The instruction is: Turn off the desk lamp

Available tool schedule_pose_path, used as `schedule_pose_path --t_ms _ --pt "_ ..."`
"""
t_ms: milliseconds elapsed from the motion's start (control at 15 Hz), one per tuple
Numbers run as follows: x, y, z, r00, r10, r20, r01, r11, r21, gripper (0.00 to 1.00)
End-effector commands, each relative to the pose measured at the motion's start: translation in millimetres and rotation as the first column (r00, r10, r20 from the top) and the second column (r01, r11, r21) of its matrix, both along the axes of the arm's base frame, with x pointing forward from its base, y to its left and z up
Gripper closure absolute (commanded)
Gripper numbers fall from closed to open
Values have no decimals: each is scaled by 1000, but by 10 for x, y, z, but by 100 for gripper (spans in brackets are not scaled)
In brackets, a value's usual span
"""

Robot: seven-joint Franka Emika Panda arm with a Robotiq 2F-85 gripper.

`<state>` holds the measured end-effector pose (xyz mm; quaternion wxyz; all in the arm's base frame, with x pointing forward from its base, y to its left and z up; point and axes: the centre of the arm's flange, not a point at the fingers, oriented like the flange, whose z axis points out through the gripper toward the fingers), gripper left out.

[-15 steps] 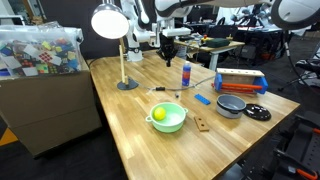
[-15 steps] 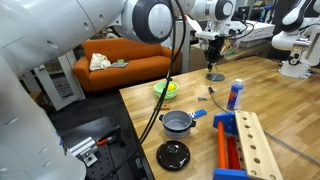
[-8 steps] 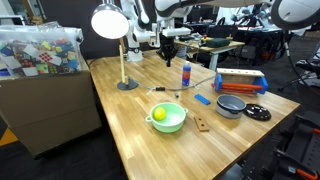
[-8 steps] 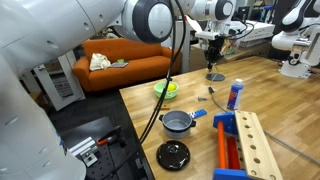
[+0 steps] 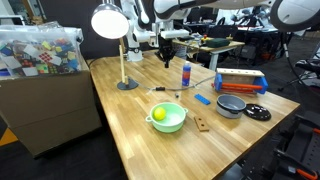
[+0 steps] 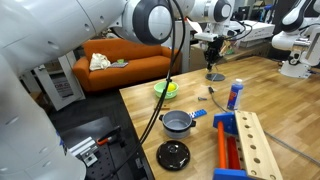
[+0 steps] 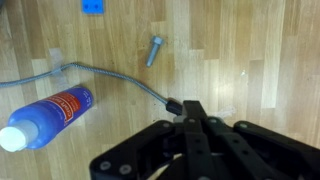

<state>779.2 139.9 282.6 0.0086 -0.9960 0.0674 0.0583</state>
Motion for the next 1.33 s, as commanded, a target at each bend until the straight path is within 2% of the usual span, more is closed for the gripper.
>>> schedule_pose_path --t_ms 0,267,333,933,1267 --pt "609 132 -24 1000 -7 18 8 1000 -25 100" --pt "750 67 -46 1000 -9 22 10 1000 -14 100" --pt "17 -16 -135 1000 -3 1 3 1000 -7 99" --pt "48 -48 -92 1000 -4 21 4 1000 -7 100" --pt "299 -23 60 984 46 175 -36 997 -62 100"
